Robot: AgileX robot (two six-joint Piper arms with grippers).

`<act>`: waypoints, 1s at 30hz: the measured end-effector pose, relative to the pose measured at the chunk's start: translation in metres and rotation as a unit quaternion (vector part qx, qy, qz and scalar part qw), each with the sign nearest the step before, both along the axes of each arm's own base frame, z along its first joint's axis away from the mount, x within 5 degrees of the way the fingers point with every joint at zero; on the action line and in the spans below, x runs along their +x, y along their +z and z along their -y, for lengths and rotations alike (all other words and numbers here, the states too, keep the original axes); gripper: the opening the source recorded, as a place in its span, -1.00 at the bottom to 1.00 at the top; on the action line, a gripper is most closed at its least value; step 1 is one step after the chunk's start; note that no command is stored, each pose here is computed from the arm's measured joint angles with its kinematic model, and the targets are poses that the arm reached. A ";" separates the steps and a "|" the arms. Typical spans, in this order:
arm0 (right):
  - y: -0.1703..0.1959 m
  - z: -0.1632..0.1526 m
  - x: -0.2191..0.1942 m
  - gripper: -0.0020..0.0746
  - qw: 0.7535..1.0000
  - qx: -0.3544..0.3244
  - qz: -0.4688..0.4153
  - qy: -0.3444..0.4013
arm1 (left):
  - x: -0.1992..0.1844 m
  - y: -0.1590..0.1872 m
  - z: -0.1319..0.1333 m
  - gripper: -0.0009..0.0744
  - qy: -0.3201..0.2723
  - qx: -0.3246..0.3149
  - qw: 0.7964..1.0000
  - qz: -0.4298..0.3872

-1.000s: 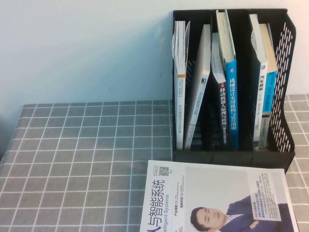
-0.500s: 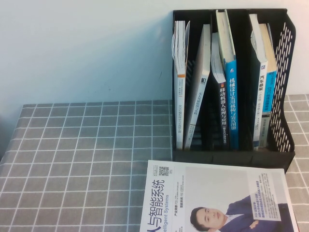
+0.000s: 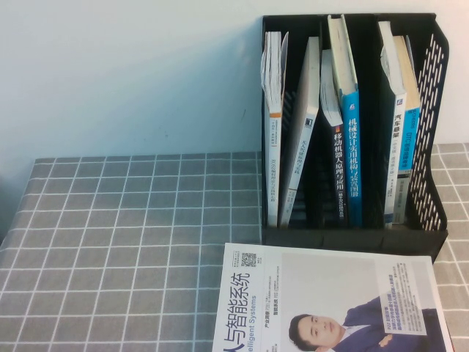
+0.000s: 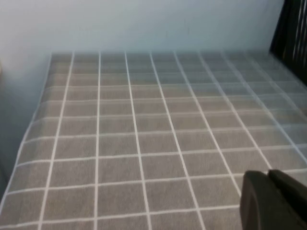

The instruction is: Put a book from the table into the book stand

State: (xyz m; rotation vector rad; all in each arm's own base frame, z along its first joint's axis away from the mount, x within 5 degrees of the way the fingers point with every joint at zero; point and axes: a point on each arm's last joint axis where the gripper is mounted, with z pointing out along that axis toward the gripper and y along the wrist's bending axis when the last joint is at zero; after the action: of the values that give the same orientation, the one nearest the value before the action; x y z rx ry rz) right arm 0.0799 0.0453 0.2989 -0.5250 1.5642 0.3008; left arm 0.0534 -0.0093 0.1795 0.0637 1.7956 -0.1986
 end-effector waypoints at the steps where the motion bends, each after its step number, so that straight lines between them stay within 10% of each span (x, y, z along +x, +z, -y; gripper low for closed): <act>1: 0.000 0.000 0.000 -0.96 1.000 0.000 0.000 0.000 | 0.000 -0.002 0.000 -0.98 -0.002 0.004 1.000 -0.009; 30: 0.004 0.001 -0.010 -0.96 1.000 0.008 0.027 0.001 | -0.001 -0.003 0.000 -0.98 -0.006 0.016 1.000 -0.021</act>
State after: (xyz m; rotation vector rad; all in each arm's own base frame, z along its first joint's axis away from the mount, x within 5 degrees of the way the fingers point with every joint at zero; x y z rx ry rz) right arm 0.0699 0.0447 0.3030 -0.5179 1.5090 0.2976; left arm 0.0521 -0.0095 0.1764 0.0932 1.8416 -0.1800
